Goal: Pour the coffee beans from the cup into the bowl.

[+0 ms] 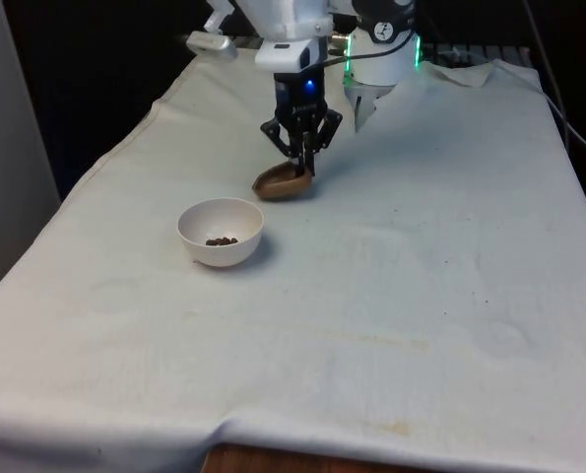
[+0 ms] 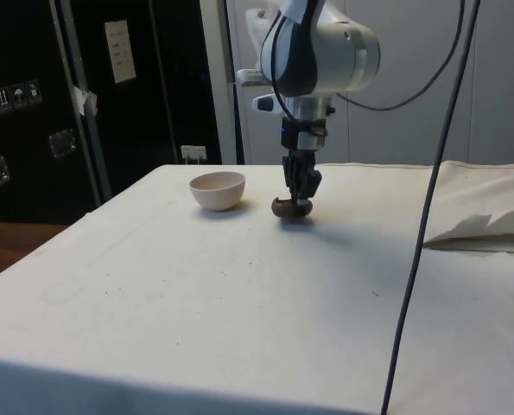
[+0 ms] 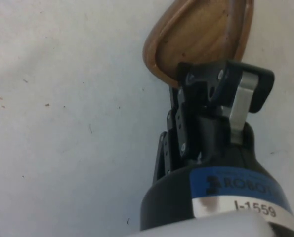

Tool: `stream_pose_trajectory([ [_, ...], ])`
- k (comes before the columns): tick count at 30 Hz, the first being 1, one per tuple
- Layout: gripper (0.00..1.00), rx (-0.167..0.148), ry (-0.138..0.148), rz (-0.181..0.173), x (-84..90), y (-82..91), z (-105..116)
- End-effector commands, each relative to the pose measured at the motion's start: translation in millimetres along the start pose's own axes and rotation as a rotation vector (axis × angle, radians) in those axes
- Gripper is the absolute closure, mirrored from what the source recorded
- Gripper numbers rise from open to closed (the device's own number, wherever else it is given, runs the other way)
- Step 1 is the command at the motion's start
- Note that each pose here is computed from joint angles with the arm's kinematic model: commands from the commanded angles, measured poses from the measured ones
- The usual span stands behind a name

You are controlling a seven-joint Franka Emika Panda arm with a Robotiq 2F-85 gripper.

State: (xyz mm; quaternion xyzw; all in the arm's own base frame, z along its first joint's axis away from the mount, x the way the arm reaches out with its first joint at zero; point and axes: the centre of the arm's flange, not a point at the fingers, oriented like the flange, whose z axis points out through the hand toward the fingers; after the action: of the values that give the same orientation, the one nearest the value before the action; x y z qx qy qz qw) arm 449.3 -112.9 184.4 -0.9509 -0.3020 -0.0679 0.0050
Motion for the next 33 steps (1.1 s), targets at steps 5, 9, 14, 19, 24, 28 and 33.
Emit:
stream_pose_trajectory([
  [5, 0.98, -0.038, -0.012, -0.008, 1.3, -13.3, 5.7],
  [9, 0.98, -0.049, -0.01, -0.013, 4.6, -20.3, 7.7],
  [14, 0.98, -0.06, -0.002, -0.019, 9.9, -27.6, 9.3],
  [19, 0.94, -0.057, 0.003, -0.023, 12.8, -30.0, 9.6],
  [24, 0.69, -0.056, 0.005, -0.023, 13.7, -30.5, 9.8],
  [28, 0.43, -0.054, 0.006, -0.025, 14.3, -31.4, 10.1],
  [33, 0.2, -0.053, 0.006, -0.024, 14.3, -31.5, 10.3],
])
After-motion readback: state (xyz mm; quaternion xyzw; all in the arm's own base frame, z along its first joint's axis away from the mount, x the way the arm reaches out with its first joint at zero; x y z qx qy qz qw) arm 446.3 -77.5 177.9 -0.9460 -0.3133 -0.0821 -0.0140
